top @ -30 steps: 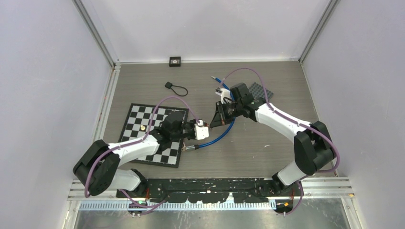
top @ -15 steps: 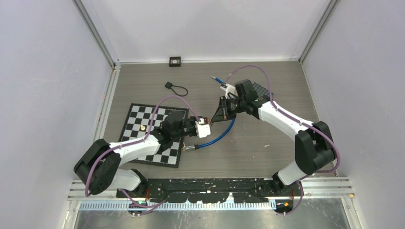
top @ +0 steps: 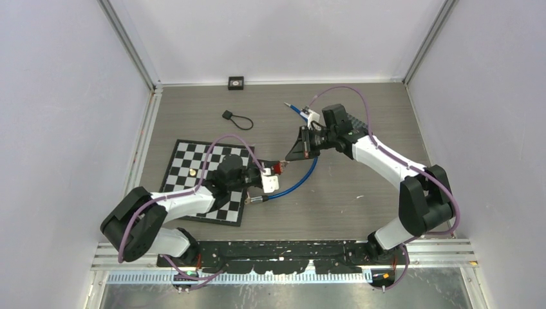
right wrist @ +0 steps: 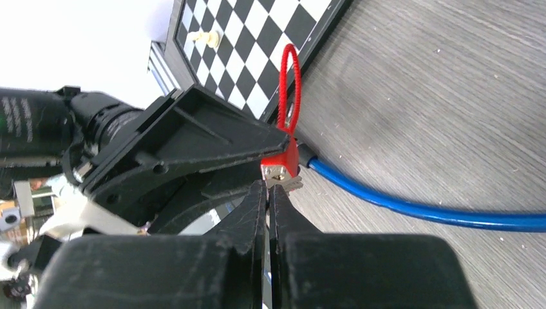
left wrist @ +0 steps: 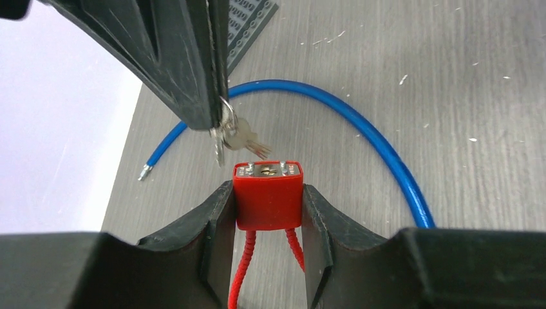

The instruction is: Unlock with the key

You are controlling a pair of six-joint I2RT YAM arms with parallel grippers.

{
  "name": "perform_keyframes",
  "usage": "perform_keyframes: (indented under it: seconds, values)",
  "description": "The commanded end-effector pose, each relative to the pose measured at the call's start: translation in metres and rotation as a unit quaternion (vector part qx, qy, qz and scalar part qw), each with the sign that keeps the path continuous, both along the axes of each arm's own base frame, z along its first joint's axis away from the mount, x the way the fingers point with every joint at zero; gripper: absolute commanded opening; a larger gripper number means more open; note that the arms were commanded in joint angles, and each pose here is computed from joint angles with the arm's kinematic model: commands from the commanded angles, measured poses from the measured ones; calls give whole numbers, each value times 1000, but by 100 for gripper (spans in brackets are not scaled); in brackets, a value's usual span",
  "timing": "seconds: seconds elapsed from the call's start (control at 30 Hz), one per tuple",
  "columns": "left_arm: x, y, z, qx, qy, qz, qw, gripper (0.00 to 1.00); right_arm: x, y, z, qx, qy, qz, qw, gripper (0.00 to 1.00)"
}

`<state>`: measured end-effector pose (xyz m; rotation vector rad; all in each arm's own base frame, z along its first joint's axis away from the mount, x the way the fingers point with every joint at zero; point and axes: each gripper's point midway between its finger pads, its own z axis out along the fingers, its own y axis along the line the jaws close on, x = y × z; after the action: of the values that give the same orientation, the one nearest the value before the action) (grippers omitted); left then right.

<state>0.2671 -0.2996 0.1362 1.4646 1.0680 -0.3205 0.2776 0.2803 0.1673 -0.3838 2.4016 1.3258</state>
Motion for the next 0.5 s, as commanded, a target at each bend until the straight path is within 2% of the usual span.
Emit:
perform_keyframes:
  seconds: [0.0,0.27,0.47]
  values:
    - [-15,-6,41,-81,-31,-66,994,0,-9,-2,47,34,-87,46,995,0]
    - [-85,-7,69,-141,-71,-236,959,0,-14,-33,70,44,-139,56,988,1]
    - [-100,-5,78,-153,-93,-264,948,0,-20,-43,59,42,-134,70,988,0]
